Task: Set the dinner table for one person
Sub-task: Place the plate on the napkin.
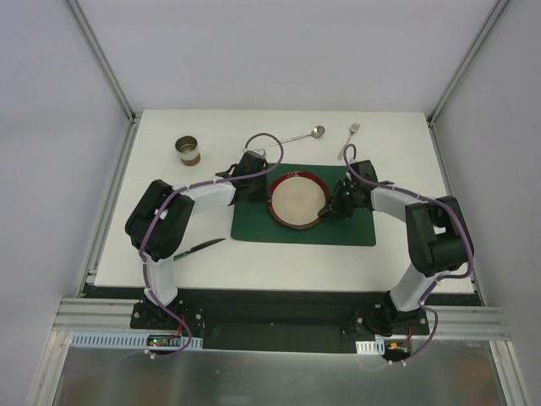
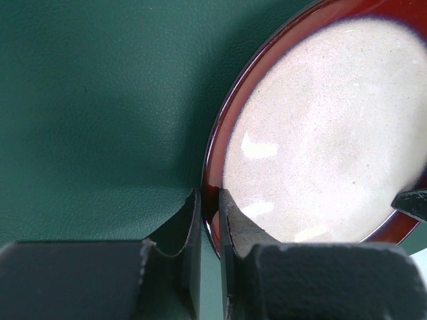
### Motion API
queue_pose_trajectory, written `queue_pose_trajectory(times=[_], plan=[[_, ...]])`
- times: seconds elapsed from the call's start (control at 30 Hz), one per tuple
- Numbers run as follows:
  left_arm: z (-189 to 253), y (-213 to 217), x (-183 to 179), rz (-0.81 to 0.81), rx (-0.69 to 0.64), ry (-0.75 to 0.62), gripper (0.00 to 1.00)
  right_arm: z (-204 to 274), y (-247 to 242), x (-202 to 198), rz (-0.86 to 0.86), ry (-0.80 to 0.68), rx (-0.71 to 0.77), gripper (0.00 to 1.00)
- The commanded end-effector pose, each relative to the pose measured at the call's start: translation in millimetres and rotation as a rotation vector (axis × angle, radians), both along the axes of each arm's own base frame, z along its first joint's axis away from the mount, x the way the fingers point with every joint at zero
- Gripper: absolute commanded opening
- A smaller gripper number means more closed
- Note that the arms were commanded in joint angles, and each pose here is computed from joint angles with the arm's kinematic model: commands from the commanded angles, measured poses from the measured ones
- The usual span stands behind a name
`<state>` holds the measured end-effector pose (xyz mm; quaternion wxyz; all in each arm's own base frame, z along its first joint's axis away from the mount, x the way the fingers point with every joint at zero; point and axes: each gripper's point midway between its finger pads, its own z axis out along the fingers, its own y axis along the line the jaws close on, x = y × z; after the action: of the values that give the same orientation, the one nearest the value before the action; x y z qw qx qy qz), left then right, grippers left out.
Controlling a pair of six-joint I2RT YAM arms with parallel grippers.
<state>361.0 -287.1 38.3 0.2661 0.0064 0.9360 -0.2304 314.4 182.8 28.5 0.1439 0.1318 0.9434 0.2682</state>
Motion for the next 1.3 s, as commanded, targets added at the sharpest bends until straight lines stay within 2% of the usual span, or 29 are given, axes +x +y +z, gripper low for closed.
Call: queue_pose_trajectory(times=[0.0, 0.33, 0.83, 0.87, 1.0, 1.1, 1.27], plan=[[57.4, -58.1, -6.6, -0.153, -0.211, -0.105, 0.0, 1.8, 25.1, 27.7, 0.087, -0.132, 0.012, 0.01], [45.2, -59.4, -2.7, -0.162, -0.204, -0.084, 0.0, 16.1, 23.8, 29.6, 0.093, -0.149, 0.04, 0.01], [45.1, -66.6, 7.3, -0.18, -0.227, -0.077, 0.0, 4.2, 14.6, 29.5, 0.07, -0.111, 0.033, 0.01], [44.5, -66.3, 7.3, -0.18, -0.228, -0.074, 0.0, 4.4, 15.4, 29.0, 0.07, -0.109, 0.036, 0.01], [43.1, -66.0, 7.1, -0.177, -0.227, -0.071, 0.0, 3.9, 15.3, 28.7, 0.063, -0.101, 0.036, 0.19], [42.4, -65.4, 7.6, -0.174, -0.227, -0.069, 0.0, 5.6, 14.3, 29.2, 0.057, -0.098, 0.036, 0.28], [40.3, -64.5, 5.5, -0.176, -0.225, -0.062, 0.0, 7.3, 11.6, 30.2, 0.045, -0.094, 0.033, 0.33]])
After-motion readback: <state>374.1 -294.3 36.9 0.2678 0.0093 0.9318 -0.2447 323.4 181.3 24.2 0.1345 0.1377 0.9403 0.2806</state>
